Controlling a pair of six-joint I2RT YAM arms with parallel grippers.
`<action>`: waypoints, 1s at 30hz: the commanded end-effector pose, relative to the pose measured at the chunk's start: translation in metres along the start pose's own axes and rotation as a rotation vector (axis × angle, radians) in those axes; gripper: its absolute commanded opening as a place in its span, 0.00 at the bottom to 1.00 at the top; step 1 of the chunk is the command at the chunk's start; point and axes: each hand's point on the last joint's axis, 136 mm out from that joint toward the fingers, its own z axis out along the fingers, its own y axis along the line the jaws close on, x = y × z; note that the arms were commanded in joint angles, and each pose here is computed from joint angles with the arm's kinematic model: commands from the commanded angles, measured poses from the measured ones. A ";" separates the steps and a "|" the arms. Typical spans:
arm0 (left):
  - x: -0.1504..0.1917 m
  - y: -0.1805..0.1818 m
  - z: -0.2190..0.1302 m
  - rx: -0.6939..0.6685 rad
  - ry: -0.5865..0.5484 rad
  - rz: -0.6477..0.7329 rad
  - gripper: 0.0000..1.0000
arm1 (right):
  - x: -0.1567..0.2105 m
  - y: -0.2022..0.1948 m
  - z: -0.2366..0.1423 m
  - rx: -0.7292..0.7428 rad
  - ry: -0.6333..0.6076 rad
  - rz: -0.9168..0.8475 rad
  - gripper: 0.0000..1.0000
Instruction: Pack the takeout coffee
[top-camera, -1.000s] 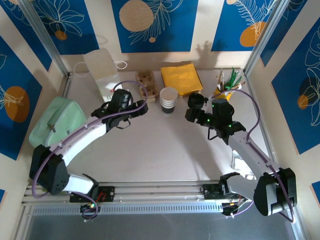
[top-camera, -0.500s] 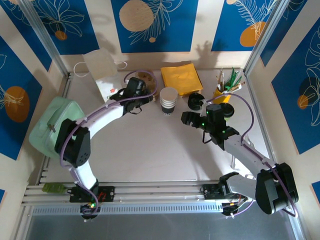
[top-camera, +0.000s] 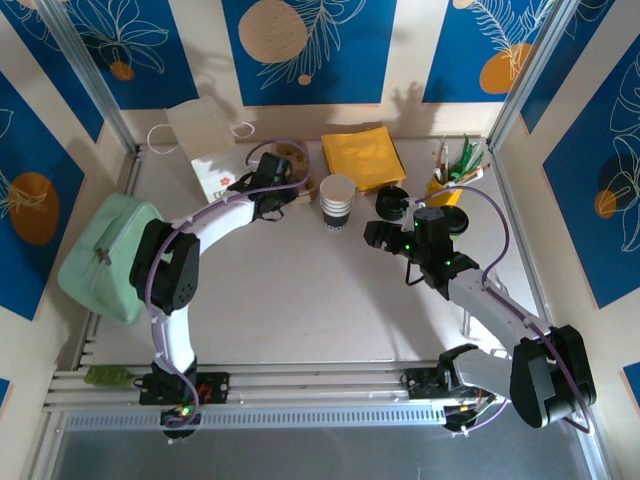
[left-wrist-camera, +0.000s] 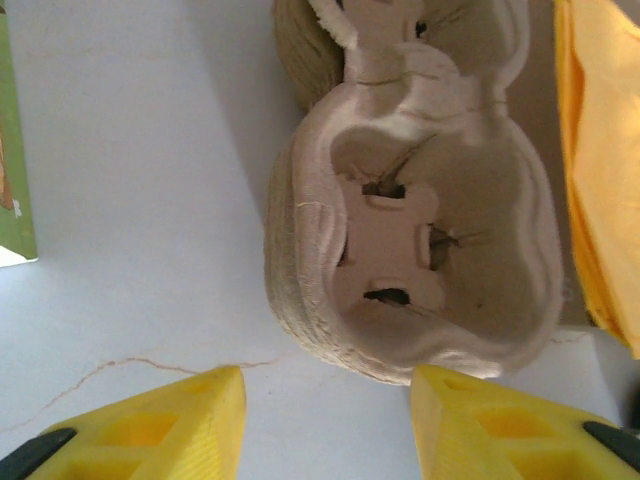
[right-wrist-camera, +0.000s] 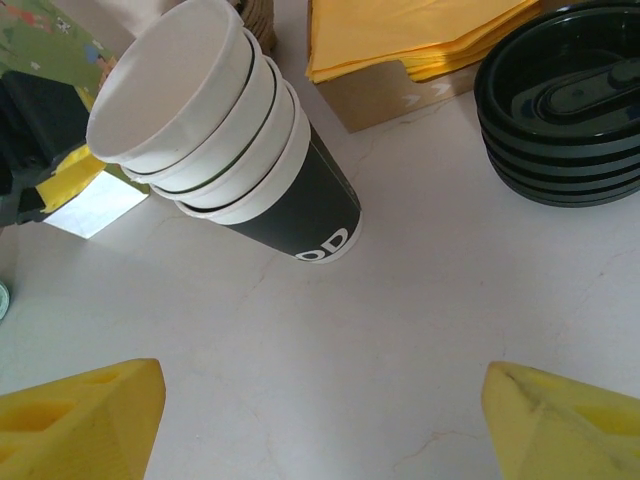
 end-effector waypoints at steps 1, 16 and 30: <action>-0.018 -0.007 0.005 0.027 -0.040 -0.034 0.44 | -0.004 -0.003 0.002 0.012 -0.013 0.004 0.83; -0.020 -0.006 0.024 0.051 -0.037 -0.076 0.37 | -0.002 -0.005 0.008 0.015 0.032 0.025 0.84; -0.021 -0.006 0.034 0.073 -0.029 -0.102 0.28 | -0.001 -0.006 0.009 0.017 0.034 0.025 0.84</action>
